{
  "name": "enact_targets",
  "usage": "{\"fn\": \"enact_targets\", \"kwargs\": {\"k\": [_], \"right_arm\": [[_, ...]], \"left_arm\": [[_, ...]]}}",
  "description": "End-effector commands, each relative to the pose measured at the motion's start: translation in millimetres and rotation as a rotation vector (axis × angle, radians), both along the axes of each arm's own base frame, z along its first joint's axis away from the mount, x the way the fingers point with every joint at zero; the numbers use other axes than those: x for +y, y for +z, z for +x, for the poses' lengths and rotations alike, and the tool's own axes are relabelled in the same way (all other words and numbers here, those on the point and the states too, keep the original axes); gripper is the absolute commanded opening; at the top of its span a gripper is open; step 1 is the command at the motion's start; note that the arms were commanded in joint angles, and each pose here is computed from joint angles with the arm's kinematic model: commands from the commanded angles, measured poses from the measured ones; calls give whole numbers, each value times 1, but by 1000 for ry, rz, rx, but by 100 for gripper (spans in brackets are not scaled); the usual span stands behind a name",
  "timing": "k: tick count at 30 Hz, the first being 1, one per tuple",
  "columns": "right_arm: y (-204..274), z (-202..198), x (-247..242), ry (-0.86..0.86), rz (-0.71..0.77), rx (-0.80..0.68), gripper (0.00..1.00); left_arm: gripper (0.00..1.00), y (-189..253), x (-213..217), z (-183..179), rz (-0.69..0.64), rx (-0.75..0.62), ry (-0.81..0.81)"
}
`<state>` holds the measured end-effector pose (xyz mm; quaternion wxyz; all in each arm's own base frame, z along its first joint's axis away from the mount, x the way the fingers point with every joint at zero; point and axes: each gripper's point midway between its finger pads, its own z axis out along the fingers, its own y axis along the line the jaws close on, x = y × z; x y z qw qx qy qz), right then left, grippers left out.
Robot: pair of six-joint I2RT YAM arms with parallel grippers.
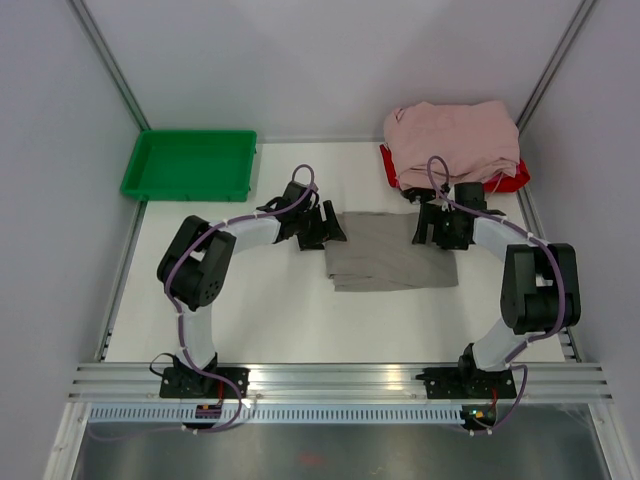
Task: Fold and stack the trousers
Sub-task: Fold the trousers, then neatly place the folded trousers to the corner
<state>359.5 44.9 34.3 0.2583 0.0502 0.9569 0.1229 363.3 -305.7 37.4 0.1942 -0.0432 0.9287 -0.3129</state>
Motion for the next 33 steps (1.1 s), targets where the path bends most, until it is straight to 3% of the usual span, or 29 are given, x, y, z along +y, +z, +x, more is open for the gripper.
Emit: {"fn": "enact_targets", "kwargs": {"k": [1, 7, 10, 20, 31, 33], "right_arm": [[21, 31, -17, -37, -8, -115, 98], [89, 49, -16, -16, 5, -229, 98], [98, 46, -27, -38, -15, -235, 98], [34, 11, -52, -107, -69, -77, 98], [-17, 8, -28, -96, 128, -10, 96], [-27, 2, -24, -89, 142, 11, 89]], "left_arm": [[81, -10, -4, 0, -13, 20, 9], [80, -16, -1, -1, 12, 44, 17], [79, -17, -1, 2, 31, 43, 13], [79, -19, 5, 6, 83, 29, 20], [77, -20, 2, 9, 70, 23, 18], [75, -22, 2, 8, 72, 26, 16]]}}
